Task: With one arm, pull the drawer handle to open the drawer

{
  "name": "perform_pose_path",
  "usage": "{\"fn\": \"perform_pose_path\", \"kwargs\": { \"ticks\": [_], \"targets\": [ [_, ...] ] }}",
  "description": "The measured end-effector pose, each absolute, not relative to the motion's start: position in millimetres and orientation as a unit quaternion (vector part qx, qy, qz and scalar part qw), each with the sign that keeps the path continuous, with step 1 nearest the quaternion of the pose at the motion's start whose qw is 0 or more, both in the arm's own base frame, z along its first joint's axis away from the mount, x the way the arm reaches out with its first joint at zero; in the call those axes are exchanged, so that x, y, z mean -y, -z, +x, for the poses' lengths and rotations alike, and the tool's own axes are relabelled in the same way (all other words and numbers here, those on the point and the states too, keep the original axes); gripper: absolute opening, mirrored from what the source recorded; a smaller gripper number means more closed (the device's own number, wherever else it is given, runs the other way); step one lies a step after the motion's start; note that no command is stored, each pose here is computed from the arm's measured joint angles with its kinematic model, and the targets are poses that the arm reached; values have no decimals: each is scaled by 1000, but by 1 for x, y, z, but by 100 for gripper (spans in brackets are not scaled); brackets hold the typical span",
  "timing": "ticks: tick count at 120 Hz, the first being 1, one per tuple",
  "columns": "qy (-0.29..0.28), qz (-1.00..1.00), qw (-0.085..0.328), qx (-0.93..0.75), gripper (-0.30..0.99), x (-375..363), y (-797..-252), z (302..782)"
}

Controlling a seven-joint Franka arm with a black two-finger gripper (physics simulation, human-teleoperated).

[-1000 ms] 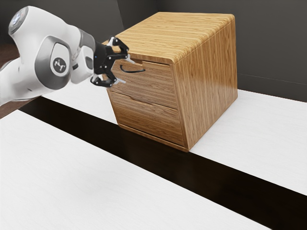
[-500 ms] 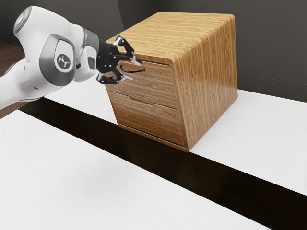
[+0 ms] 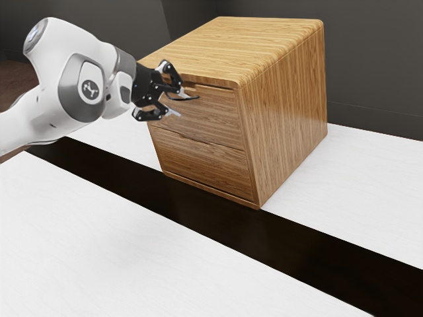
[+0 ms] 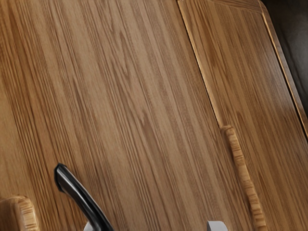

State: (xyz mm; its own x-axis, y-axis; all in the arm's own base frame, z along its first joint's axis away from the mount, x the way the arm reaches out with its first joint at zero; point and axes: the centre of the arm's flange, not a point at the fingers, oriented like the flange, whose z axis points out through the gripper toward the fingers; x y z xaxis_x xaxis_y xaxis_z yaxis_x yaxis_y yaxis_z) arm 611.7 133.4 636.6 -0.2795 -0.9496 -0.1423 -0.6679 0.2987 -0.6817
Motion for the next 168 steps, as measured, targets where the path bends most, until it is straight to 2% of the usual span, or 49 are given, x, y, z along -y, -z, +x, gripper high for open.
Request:
{"fn": "perform_pose_path", "kwargs": {
  "ticks": [9,24,168],
  "targets": [
    [256,-534,276,-757,2,-136,-637,610],
    [258,-537,280,-753,-8,-140,-646,600],
    [239,-571,261,-741,-10,-134,-647,483]
  ]
}}
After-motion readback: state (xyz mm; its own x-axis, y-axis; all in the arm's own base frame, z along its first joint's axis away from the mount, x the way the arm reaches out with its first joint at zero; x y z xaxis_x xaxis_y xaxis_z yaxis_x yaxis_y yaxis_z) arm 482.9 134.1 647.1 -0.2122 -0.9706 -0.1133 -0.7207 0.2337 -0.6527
